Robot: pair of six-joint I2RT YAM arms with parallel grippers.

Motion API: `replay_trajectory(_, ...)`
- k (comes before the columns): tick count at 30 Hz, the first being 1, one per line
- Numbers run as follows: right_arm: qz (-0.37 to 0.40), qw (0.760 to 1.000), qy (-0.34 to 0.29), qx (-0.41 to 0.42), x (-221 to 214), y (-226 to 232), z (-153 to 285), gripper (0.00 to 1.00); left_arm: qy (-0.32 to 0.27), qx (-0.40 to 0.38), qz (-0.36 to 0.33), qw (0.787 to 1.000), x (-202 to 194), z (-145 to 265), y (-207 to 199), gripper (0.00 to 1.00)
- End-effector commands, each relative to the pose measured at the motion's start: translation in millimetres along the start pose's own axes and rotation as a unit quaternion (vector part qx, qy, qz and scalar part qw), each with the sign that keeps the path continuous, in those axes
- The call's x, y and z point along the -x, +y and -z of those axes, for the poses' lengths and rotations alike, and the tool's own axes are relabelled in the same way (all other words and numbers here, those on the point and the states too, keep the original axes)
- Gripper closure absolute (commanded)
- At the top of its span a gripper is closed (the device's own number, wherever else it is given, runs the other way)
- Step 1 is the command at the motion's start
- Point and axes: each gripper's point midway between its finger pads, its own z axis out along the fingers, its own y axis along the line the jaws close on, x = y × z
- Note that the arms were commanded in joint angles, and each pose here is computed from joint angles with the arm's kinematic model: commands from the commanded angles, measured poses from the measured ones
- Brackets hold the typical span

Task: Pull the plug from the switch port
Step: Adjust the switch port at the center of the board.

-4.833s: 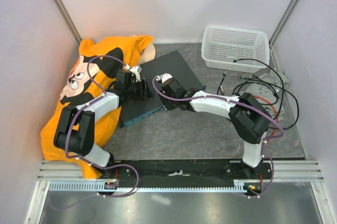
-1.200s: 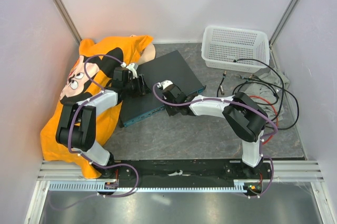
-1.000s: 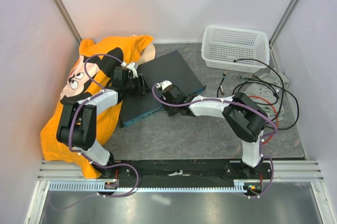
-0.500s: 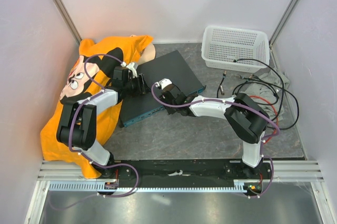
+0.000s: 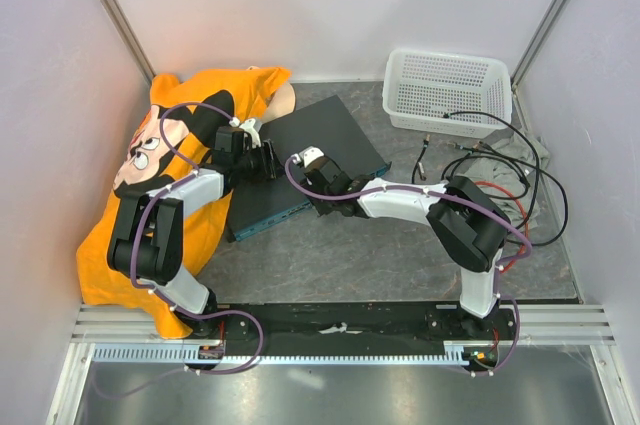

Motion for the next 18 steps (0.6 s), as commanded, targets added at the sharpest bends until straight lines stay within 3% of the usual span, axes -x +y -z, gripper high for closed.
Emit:
replay_trajectory(1,-0.017,0.993,-0.117,0.010,81.1,10.7,8.8,0.55,0.060,0.044,0.026,0.997,-37.7,-3.9,24.4,0.44)
replay_trajectory(6,-0.029,0.993,-0.106,0.036,74.7,20.0,7.7,0.54,0.061,0.042,0.026,0.997,-38.3,-3.6,23.6,0.44)
replay_trajectory(10,-0.045,0.992,-0.114,0.002,77.7,8.1,5.8,0.53,0.059,0.044,0.024,0.997,-39.4,-2.6,24.7,0.44)
replay_trajectory(18,-0.029,0.990,-0.138,-0.023,92.3,-5.0,-6.7,0.59,0.058,0.047,0.019,0.997,-39.3,-1.1,25.9,0.44)
